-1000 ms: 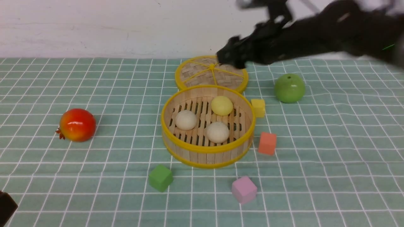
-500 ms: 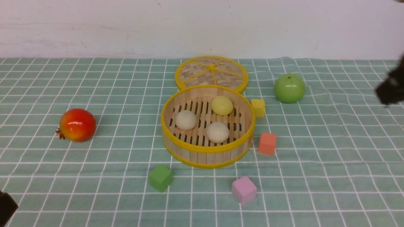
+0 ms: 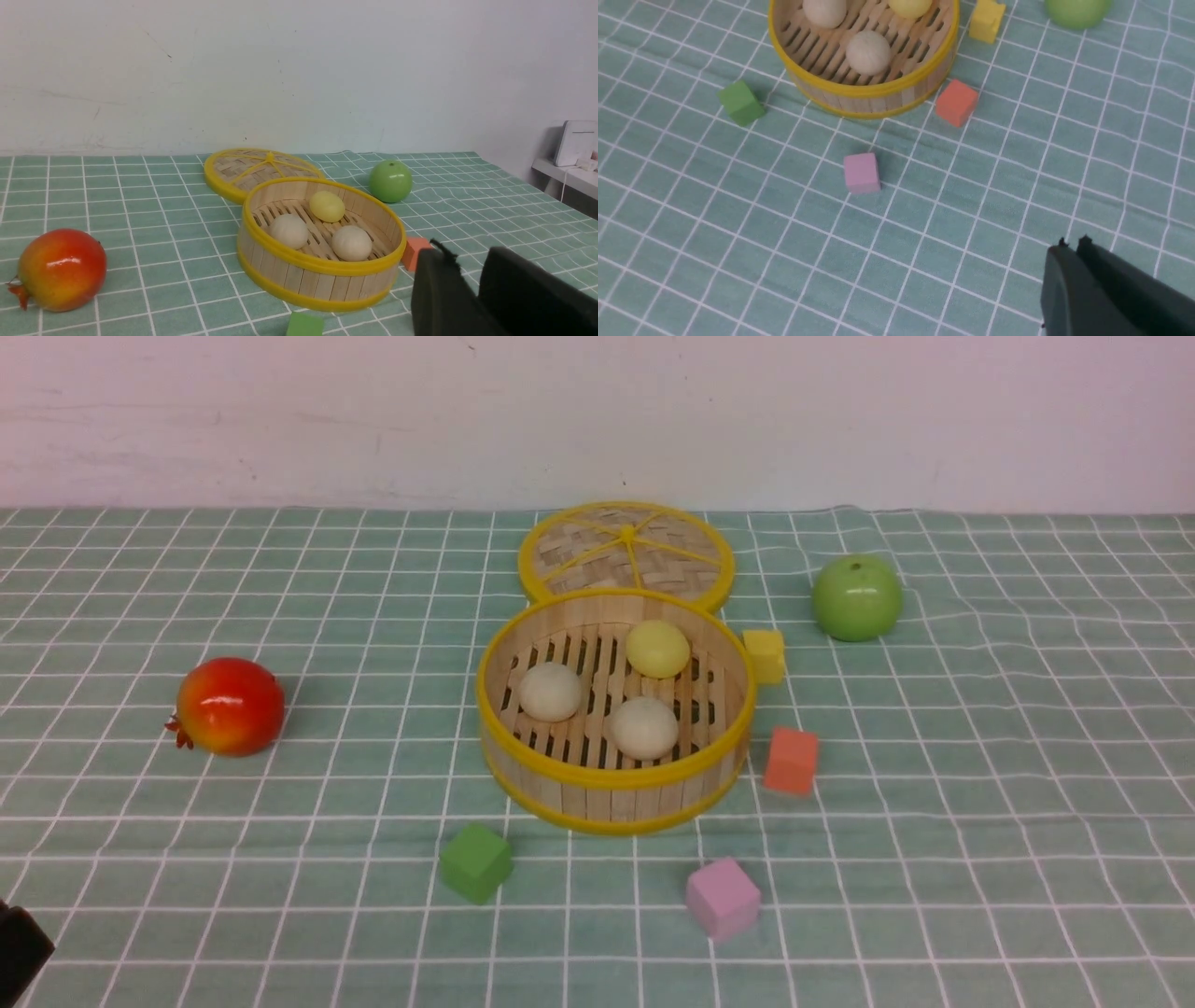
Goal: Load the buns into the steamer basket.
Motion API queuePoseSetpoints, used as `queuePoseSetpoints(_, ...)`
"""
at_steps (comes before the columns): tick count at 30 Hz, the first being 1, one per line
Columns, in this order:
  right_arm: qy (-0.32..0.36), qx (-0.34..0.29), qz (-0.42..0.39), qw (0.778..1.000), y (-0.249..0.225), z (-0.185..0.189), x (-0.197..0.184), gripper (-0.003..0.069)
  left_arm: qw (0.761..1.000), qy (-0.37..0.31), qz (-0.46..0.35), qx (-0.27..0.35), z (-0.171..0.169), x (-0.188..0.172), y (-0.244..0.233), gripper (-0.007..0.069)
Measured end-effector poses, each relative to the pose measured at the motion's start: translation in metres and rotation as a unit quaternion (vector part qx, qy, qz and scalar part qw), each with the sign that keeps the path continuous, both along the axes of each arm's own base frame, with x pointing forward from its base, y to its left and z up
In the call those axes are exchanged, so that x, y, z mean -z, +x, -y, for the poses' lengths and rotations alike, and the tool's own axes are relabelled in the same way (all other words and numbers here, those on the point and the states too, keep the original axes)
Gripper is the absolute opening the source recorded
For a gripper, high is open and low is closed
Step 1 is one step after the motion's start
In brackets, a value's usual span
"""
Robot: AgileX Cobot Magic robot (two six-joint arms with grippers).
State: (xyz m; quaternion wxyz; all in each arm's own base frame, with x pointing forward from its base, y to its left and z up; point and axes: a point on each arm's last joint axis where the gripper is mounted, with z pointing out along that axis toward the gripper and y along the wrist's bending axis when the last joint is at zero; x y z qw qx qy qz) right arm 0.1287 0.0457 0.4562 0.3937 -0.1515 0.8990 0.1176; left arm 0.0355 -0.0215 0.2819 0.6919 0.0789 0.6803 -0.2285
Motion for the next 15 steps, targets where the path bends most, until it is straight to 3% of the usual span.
queuePoseSetpoints(4,-0.020,0.036,0.065,0.997,-0.035,0.019,0.021,0.0017,1.000,0.000,0.000,0.000,0.000,0.000,0.000,0.0140)
queuePoseSetpoints(7,-0.022,0.074,0.128,0.989,-0.056,0.029,0.067,-0.0001,1.000,0.000,0.000,0.000,0.000,0.000,0.000,0.0144)
queuePoseSetpoints(10,-0.010,0.112,0.172,0.979,-0.066,0.035,0.139,-0.0014,1.000,0.000,0.000,0.000,0.000,0.000,0.000,0.0144)
queuePoseSetpoints(11,-0.004,0.126,0.175,0.977,-0.070,0.036,0.179,-0.0018,1.000,0.000,0.000,0.000,0.000,0.000,0.000,0.0144)
queuePoseSetpoints(12,-0.003,0.131,0.171,0.977,-0.068,0.037,0.185,-0.0018,1.000,0.000,0.000,0.000,0.000,0.000,0.000,0.0144)
queuePoseSetpoints(15,0.019,0.169,0.180,0.969,-0.074,0.040,0.258,-0.0020,1.000,0.000,0.000,0.000,0.000,0.000,0.000,0.0144)
